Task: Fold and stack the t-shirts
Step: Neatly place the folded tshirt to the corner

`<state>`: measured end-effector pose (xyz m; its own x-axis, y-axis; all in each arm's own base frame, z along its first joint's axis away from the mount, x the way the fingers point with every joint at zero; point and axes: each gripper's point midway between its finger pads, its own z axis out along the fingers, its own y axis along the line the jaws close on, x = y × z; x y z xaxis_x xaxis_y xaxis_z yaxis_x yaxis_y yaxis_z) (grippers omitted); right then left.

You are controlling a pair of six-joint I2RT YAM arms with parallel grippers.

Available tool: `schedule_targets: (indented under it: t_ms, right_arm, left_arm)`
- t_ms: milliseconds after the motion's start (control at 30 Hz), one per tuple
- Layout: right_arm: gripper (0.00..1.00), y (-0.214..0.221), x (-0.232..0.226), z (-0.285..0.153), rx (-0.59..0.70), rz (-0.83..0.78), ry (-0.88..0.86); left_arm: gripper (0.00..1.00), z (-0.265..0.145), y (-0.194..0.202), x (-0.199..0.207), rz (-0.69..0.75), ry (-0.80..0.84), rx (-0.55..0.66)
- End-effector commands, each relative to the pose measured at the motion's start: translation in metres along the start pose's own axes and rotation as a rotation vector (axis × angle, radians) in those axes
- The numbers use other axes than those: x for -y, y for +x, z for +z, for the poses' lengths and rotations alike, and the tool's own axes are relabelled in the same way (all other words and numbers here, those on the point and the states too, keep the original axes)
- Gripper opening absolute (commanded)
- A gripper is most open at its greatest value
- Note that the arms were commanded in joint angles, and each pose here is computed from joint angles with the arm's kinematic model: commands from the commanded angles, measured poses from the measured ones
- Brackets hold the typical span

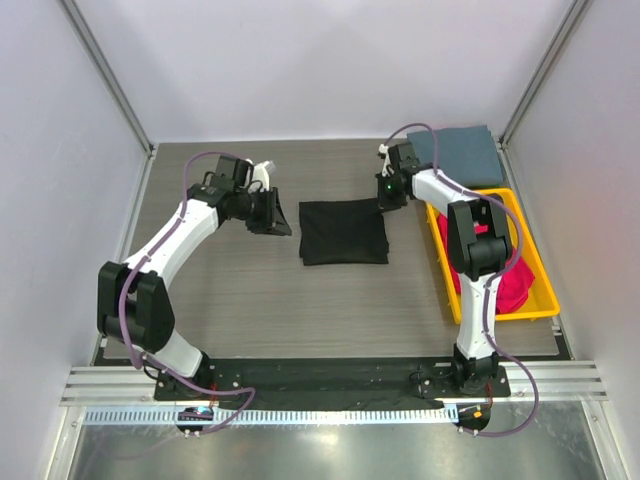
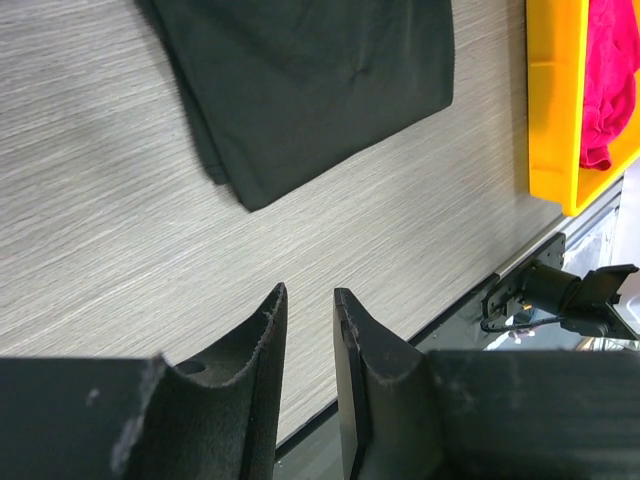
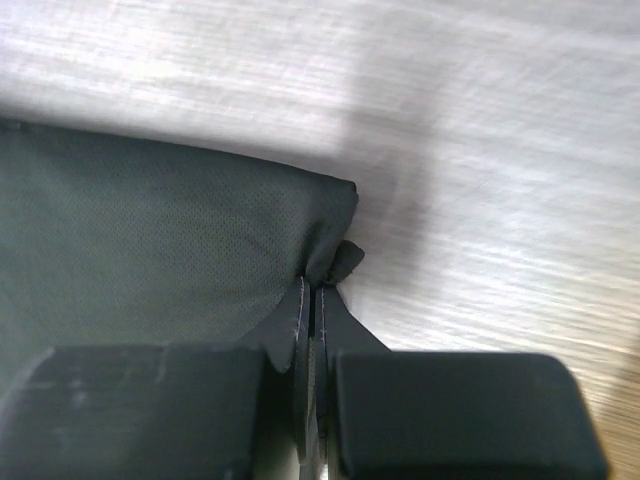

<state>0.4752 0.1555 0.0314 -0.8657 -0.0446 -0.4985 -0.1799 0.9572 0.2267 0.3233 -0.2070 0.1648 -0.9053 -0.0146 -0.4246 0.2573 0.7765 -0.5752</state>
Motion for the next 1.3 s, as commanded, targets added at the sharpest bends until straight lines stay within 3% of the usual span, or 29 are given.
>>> schedule_targets:
  t_ms: [0,633,1267]
  right_arm:
    - [0.01,-0.039,0.016,-0.026,0.085,-0.039,0.129]
    - [0.01,-0.156,0.059,-0.157,0.318,-0.216,0.545]
    - [0.01,-0.219,0.13,-0.216,0.413,-0.304,0.741]
  left_arm:
    - [0.26,-0.012,-0.004,0.007,0.041,0.005,0.042]
    - [0.27,-0.008,-0.001,-0.001,0.032,-0.029,0.021]
    - [0.27,-0.007,-0.001,-0.005,0.033,-0.048,0.013]
